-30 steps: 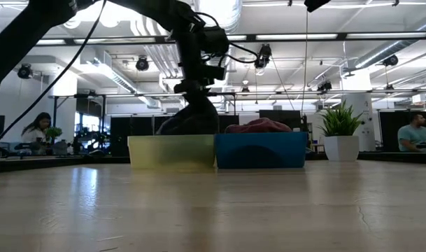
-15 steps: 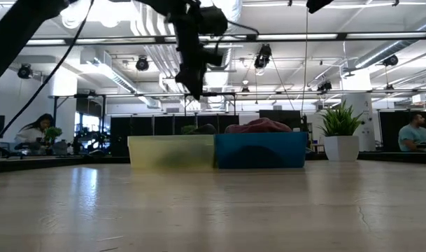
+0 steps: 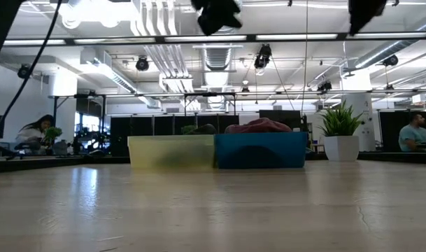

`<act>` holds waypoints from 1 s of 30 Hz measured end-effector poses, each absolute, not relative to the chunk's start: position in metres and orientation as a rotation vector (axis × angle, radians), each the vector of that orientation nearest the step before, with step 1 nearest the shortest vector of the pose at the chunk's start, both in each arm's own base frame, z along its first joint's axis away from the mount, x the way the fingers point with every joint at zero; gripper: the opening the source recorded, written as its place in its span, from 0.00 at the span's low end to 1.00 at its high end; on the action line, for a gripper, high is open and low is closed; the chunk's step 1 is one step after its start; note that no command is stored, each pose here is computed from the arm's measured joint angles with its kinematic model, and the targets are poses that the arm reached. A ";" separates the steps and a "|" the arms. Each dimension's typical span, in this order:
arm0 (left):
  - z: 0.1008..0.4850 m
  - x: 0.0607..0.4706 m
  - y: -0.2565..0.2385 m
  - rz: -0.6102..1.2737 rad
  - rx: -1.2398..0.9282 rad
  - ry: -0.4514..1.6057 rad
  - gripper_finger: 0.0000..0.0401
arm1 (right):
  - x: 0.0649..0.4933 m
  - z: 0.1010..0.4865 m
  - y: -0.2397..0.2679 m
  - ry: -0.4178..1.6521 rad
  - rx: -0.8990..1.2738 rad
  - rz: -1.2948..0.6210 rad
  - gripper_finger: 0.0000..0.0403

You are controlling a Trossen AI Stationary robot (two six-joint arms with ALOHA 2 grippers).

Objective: Sort caps
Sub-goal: Put the black cap into the yellow bin

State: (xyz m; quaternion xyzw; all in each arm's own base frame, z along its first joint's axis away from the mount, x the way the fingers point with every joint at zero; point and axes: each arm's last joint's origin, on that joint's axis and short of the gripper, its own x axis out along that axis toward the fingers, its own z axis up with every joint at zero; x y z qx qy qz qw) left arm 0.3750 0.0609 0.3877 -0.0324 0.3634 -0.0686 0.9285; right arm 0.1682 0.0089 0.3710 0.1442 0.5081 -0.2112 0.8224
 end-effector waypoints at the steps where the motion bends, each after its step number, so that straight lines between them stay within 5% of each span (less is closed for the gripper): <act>1: 0.388 0.377 0.052 -0.184 -0.068 0.730 0.41 | 0.169 0.366 0.010 1.110 0.347 -0.433 0.56; 14: 0.329 0.426 -0.017 -0.369 0.007 0.659 0.41 | 0.155 0.290 0.065 1.570 0.659 -0.240 0.56; 30: 0.249 0.412 -0.076 -0.308 -0.124 0.868 0.41 | 0.152 0.215 0.185 1.638 0.919 0.010 0.56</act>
